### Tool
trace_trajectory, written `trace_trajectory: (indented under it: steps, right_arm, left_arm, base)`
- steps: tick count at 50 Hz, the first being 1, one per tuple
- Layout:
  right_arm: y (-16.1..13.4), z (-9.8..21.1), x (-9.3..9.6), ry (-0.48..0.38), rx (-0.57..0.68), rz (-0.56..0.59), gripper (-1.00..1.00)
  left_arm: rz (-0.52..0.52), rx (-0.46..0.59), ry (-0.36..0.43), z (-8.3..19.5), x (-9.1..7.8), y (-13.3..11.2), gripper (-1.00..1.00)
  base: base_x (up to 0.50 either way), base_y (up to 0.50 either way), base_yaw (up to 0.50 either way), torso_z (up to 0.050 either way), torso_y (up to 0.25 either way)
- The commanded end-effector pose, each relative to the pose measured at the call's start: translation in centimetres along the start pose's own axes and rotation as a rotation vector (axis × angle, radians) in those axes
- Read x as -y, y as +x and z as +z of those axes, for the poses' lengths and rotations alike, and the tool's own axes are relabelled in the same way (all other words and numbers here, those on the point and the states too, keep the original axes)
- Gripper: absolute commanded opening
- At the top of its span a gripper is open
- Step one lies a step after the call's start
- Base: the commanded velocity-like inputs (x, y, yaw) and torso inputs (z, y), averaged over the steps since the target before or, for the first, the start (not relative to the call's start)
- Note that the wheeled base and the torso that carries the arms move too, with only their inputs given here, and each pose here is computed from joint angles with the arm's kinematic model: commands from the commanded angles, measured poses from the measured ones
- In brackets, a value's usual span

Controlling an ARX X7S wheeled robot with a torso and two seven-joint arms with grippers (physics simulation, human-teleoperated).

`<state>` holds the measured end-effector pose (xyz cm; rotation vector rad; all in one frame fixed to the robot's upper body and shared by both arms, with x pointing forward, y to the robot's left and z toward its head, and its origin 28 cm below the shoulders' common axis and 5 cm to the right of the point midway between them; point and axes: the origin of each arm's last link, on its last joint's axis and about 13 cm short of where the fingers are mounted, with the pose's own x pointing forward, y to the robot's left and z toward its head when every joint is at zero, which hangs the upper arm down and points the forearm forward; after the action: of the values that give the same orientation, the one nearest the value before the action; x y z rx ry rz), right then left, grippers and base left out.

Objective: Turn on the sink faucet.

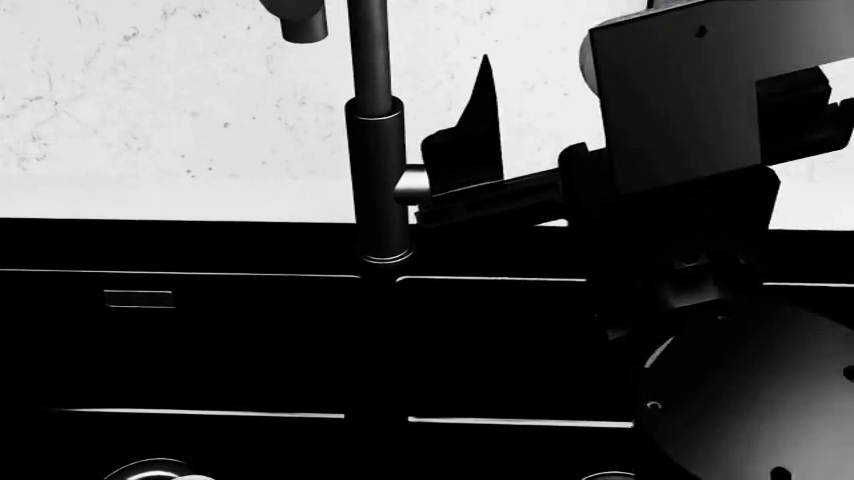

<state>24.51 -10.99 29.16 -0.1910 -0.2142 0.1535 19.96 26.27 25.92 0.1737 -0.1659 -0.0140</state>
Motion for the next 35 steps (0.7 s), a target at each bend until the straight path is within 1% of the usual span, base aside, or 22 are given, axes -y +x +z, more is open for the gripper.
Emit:
trace_trajectory:
  steps: [1,7,22,25,35]
  right_arm:
    - [2.3,-1.6,-0.2,0.024,-0.074,0.032,1.00]
    - [3.3,-3.0,-0.5,0.013,-0.120,0.047,1.00]
    - [6.8,-3.8,-1.1,-0.010,-0.191,0.065,1.00]
    - [7.3,-3.9,-1.1,-0.006,-0.197,0.065,1.00]
    - [8.9,-4.5,-1.1,-0.020,-0.235,0.062,1.00]
  left_arm:
    - [-0.009,-0.019,0.003,-0.6,0.0,0.1,1.00]
    - [-0.021,-0.021,0.007,-0.7,0.1,0.3,1.00]
    - [-0.029,-0.024,0.016,-1.1,0.0,0.3,1.00]
    - [-0.033,-0.032,0.040,-1.3,0.1,0.3,1.00]
    - [-0.037,-0.032,0.042,-1.2,0.1,0.2,1.00]
  base:
    - [0.00,0.00,0.00,0.000,0.000]
    - [0.00,0.00,0.00,0.000,0.000]
    - [0.00,0.00,0.00,0.000,0.000]
    - [0.00,0.00,0.00,0.000,0.000]
    - [0.00,0.00,0.00,0.028,-0.103]
